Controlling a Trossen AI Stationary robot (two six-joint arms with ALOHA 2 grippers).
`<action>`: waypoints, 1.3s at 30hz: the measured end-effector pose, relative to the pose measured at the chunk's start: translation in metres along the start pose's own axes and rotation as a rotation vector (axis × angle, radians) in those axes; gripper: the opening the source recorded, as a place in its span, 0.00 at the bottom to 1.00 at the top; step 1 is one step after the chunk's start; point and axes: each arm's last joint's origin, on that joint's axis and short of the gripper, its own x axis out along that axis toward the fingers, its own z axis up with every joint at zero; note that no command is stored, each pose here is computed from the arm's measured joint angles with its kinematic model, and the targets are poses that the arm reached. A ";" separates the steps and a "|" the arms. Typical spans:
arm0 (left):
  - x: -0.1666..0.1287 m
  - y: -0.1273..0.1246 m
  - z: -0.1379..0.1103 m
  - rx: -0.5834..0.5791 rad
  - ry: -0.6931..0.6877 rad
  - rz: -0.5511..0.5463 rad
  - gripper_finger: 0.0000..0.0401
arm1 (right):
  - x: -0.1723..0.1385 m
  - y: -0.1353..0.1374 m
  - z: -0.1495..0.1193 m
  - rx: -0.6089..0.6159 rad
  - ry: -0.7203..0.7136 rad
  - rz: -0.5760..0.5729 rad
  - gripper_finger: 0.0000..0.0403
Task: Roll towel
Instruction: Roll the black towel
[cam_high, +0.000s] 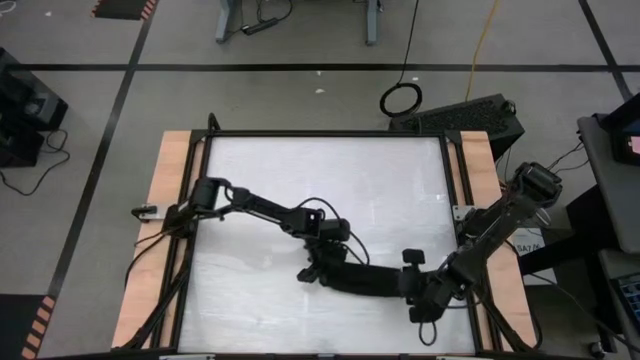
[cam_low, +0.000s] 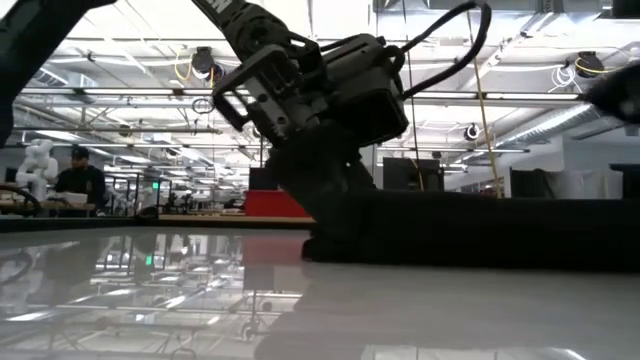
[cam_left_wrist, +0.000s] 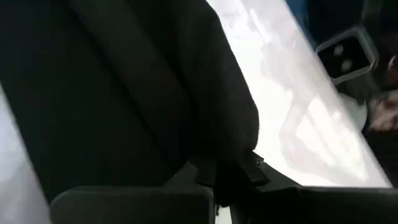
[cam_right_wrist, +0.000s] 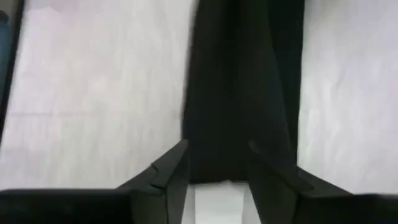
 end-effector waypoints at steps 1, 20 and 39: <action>-0.001 0.002 0.001 -0.013 -0.015 -0.007 0.03 | -0.004 0.004 0.003 -0.041 -0.025 -0.003 0.37; -0.008 0.008 0.007 -0.097 -0.085 -0.026 0.03 | 0.035 0.020 0.012 -0.250 -0.084 -0.208 0.44; -0.008 0.007 0.007 -0.100 -0.083 -0.054 0.03 | 0.060 -0.012 0.024 -0.020 0.104 0.111 0.02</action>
